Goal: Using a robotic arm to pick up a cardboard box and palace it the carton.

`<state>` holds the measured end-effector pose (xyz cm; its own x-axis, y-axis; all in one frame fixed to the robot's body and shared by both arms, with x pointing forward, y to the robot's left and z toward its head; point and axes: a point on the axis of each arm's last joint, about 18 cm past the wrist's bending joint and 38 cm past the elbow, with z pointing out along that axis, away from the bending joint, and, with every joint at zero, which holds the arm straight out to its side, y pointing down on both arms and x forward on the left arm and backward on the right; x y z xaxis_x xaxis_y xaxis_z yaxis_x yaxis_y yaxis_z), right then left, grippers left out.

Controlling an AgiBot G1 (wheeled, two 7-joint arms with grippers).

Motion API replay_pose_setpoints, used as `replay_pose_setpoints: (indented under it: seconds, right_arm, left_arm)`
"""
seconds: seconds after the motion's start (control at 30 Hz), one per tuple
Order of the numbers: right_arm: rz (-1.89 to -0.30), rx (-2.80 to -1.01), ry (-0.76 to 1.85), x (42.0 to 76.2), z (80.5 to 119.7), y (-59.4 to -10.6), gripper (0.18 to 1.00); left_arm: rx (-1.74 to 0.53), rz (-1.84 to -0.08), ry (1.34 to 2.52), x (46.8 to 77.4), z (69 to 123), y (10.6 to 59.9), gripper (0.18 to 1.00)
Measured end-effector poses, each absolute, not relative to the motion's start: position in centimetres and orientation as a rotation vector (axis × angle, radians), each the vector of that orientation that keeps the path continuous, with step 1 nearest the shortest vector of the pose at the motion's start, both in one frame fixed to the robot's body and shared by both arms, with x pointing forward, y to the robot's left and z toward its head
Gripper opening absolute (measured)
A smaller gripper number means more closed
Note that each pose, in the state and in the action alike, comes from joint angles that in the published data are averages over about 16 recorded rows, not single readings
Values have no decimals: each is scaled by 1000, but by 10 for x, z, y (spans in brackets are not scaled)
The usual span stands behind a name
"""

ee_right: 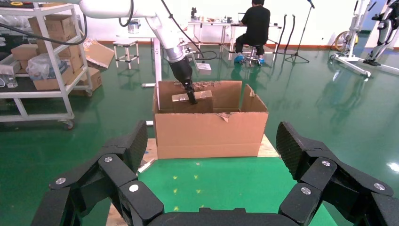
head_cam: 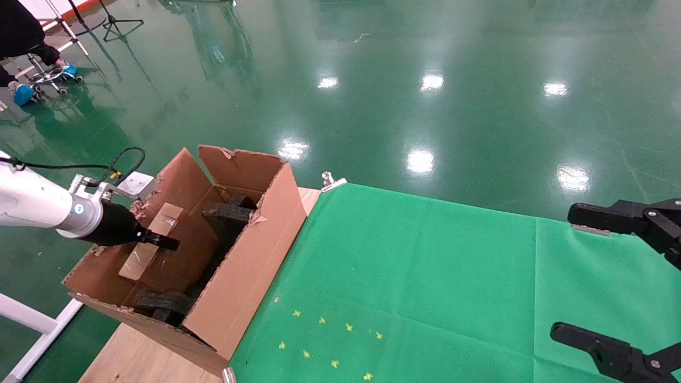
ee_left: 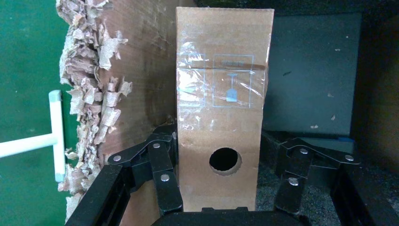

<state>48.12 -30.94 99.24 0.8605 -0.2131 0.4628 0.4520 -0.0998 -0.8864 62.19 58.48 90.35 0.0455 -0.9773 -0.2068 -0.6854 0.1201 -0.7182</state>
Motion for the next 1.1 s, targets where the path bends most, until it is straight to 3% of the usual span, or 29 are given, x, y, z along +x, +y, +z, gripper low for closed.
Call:
replay_pose_setpoints:
  seconds: [0.4, 0.6, 0.9, 1.1]
  right_arm:
    - [-564, -1576, -193, 481, 992, -309, 1001]
    - [-564, -1576, -193, 481, 992, -309, 1001]
    - [-564, -1576, -193, 481, 992, -309, 1001]
    - [-564, -1576, -193, 481, 992, -309, 1001]
  left_arm:
    - [-1629, -526, 1716, 621, 903, 584, 423]
    - [-1628, -521, 1722, 620, 903, 584, 496]
    - [-1577, -519, 1704, 624, 922, 584, 673]
    - [-1492, -608, 1681, 628, 956, 576, 801]
